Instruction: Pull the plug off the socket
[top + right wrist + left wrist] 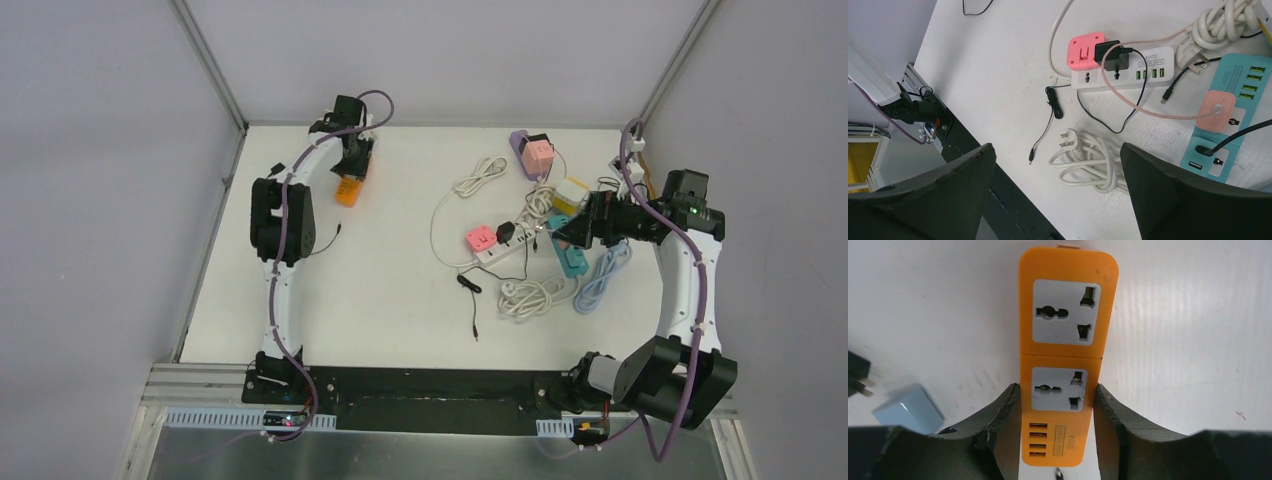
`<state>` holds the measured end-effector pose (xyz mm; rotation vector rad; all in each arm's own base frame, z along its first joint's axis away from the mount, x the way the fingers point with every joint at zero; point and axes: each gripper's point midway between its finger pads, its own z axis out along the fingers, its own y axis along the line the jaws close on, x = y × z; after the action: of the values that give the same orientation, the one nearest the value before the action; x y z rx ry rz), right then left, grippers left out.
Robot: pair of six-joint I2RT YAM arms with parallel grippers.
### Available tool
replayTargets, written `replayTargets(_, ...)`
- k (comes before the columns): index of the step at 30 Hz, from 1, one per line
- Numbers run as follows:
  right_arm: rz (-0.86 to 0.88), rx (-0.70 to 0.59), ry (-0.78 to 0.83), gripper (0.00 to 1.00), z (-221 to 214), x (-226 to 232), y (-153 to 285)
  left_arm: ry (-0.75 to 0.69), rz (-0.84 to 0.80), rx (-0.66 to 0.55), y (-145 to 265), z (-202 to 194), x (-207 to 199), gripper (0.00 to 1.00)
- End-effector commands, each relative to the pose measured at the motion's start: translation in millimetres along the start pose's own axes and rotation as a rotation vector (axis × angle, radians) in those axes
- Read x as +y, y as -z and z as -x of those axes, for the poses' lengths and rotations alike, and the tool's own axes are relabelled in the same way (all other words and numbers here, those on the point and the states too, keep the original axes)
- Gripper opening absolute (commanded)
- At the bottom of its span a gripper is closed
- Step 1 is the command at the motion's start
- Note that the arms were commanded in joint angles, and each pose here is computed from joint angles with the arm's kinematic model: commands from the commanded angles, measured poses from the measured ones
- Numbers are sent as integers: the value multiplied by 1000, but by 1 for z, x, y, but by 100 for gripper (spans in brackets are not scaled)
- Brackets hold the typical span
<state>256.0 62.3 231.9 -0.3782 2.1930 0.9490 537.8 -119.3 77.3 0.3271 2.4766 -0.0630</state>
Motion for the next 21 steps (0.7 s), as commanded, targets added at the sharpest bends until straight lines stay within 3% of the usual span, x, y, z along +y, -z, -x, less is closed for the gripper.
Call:
replayTargets(1,-13,-46,75,100,12,4,9,17,137,15,-3,16,52,0)
replayTargets(4,-16,-48,70,100,14,3,10,70,161,15,-10,14,74,0)
replayTargets(9,-16,-60,68,100,16,4,12,143,162,0,-5,15,89,49)
replayTargets(11,-13,-70,72,100,17,6,13,183,184,-24,8,23,93,64)
replayTargets(14,-1,-85,79,100,15,11,14,214,184,-81,40,41,93,77)
replayTargets(17,-5,-91,83,100,11,12,14,237,156,-134,81,51,85,82)
replayTargets(21,-26,-102,76,100,11,9,16,266,54,-147,126,35,61,83)
